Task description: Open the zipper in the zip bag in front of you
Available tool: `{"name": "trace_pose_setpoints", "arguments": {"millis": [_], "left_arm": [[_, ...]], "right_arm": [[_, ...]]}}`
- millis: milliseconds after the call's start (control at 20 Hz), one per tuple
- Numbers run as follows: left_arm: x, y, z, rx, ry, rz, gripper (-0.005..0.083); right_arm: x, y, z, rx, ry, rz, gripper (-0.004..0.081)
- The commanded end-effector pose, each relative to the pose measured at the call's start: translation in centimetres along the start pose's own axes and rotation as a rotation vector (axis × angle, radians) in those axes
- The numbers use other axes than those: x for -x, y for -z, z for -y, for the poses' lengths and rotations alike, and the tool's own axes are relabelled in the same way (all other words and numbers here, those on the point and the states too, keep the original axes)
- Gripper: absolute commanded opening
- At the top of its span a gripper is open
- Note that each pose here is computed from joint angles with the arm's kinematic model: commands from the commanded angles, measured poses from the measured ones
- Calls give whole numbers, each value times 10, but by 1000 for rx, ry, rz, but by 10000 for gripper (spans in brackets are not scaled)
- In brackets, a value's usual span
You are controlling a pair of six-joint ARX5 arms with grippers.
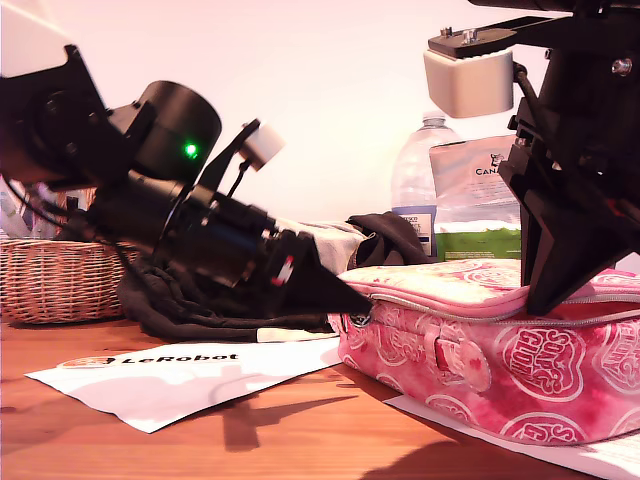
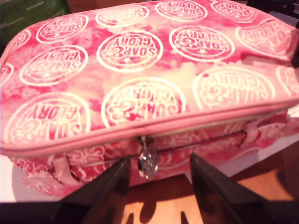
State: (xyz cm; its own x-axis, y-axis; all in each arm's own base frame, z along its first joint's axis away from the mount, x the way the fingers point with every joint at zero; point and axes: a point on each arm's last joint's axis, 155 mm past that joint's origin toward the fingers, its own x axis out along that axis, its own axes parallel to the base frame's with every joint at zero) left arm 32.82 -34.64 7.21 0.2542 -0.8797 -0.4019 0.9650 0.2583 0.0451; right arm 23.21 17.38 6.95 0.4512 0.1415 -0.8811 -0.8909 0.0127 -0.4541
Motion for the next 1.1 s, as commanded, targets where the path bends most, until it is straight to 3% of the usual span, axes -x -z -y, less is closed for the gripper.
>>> {"name": "trace_pose_setpoints", "arguments": {"millis": [0,200,850,1050], "left_arm": [[-4,7,-1,12,10,-14,351],[-6,10,-2,21,16,-26,249],[-13,18,-6,44,27,-76,235],[-14,17,-8,50,30,-84,37]], "right_arm": [[-5,0,-14,13,-39,6,-12],[-5,0,-14,12,-39,7,-12],[-5,0,-14,6,-39,7,-12],[-5,0,-14,6,-38,8,-12]]}}
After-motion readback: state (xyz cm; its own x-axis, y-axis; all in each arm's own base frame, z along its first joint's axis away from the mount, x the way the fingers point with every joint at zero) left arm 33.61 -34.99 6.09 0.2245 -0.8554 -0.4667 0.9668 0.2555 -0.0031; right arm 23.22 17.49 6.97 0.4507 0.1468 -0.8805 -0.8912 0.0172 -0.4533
